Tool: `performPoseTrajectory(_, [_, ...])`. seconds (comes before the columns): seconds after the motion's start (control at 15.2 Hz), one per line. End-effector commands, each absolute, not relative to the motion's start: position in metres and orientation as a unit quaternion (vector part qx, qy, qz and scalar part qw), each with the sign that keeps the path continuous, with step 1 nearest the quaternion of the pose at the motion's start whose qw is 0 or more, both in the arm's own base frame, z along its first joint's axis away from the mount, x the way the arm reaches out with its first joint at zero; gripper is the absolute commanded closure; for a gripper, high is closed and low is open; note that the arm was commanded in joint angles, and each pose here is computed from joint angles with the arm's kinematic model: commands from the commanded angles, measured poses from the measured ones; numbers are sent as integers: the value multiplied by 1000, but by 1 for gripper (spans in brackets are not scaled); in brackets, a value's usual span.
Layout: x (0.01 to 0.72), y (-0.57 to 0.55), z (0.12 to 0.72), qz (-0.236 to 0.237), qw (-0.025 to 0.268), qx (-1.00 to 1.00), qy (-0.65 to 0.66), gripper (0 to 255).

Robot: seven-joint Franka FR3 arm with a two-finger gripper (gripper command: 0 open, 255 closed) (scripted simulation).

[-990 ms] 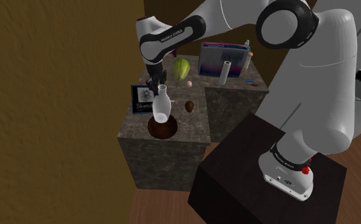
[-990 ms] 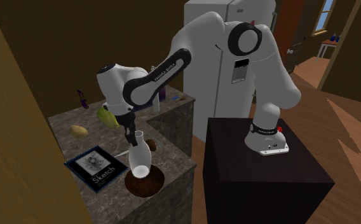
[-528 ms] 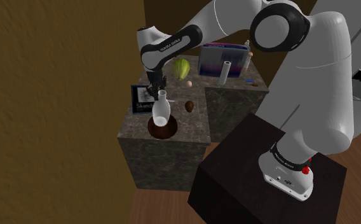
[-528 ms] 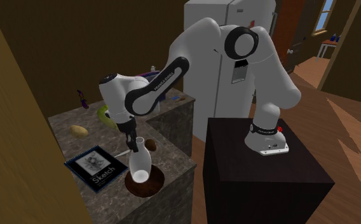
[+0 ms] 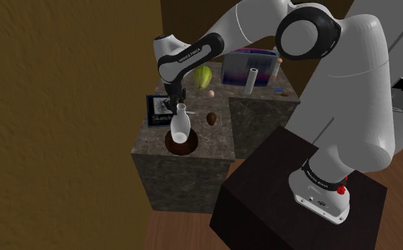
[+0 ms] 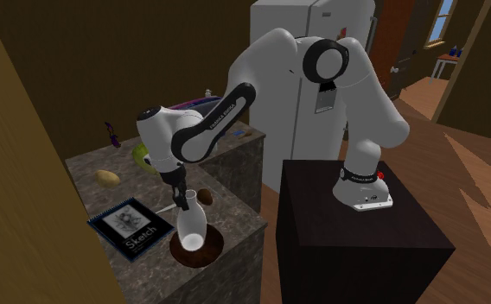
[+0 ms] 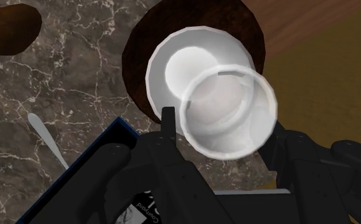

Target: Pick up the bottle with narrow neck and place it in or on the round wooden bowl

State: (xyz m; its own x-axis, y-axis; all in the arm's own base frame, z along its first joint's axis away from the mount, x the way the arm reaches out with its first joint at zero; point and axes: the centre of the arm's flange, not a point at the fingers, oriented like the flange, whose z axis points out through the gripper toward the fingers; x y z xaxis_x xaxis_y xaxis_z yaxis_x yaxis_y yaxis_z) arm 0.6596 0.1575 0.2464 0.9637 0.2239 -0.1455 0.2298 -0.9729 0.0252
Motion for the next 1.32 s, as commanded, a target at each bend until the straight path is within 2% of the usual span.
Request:
performPoseTrajectory(0.0, [660,157,247,-71,21,991,114,255])
performPoseTrajectory(0.07, [660,157,247,-71,21,991,114,255])
performPoseTrajectory(0.13, [660,158,247,-71,21,991,114,0])
performPoseTrajectory(0.46, [660,158,247,-71,21,991,114,0])
performPoseTrajectory(0.73, [666,160,296,-71,21,991,114,0])
performPoseTrajectory(1.25, [666,160,296,-71,21,991,114,0])
